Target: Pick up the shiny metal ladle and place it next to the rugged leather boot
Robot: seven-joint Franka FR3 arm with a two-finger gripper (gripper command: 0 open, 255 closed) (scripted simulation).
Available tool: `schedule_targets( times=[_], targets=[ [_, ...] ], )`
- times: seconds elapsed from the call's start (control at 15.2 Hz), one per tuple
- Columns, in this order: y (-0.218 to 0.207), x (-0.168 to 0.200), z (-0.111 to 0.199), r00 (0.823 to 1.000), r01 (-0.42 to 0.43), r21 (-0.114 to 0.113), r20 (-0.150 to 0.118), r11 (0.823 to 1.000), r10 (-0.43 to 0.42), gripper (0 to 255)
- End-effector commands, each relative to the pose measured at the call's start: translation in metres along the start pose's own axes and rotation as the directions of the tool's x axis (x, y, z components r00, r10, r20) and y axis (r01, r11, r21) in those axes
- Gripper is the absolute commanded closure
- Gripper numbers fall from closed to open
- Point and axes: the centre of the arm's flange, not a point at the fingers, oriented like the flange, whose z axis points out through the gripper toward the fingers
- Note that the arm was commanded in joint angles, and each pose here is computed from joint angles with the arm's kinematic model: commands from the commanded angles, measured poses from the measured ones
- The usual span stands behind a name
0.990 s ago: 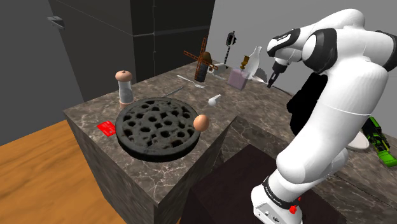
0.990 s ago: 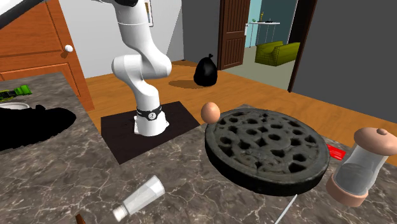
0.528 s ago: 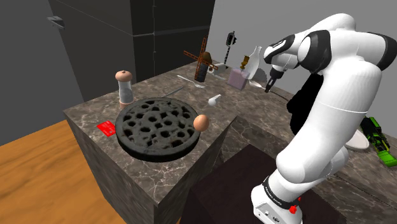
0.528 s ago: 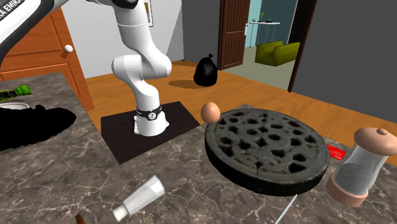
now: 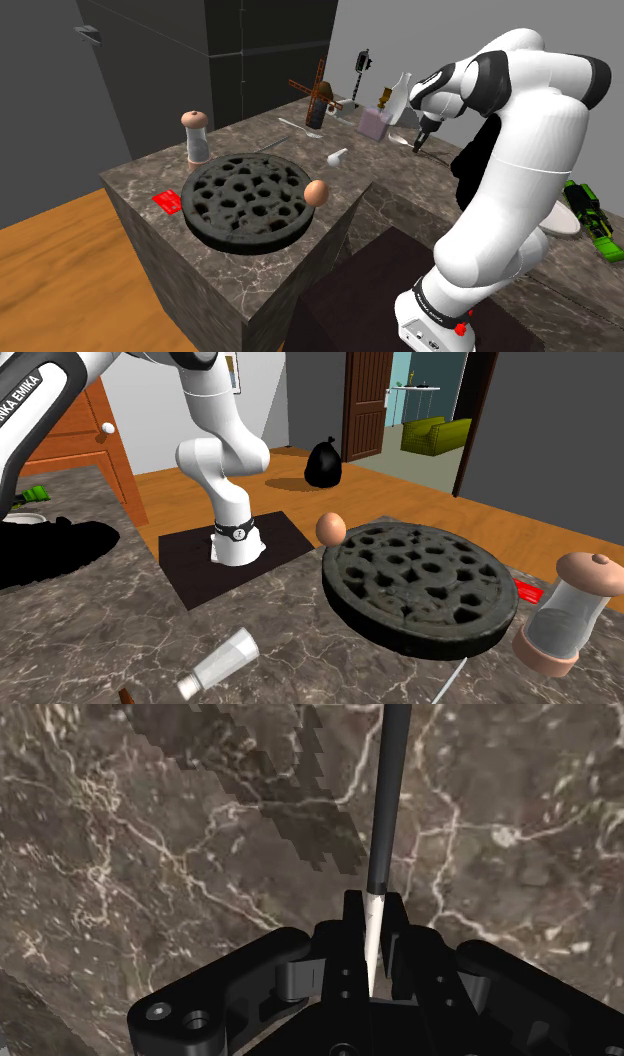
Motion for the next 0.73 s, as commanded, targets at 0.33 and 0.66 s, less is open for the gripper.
schedule_targets(
  times=[0.33, 0.66],
  targets=[
    [-0.0002, 0.0002, 0.0014, 1.000, 0.000, 0.000, 0.000, 1.000, 0.000, 255],
    [-0.0002, 0.0002, 0.0014, 1.000, 0.000, 0.000, 0.000, 1.000, 0.000, 0]
  ],
)
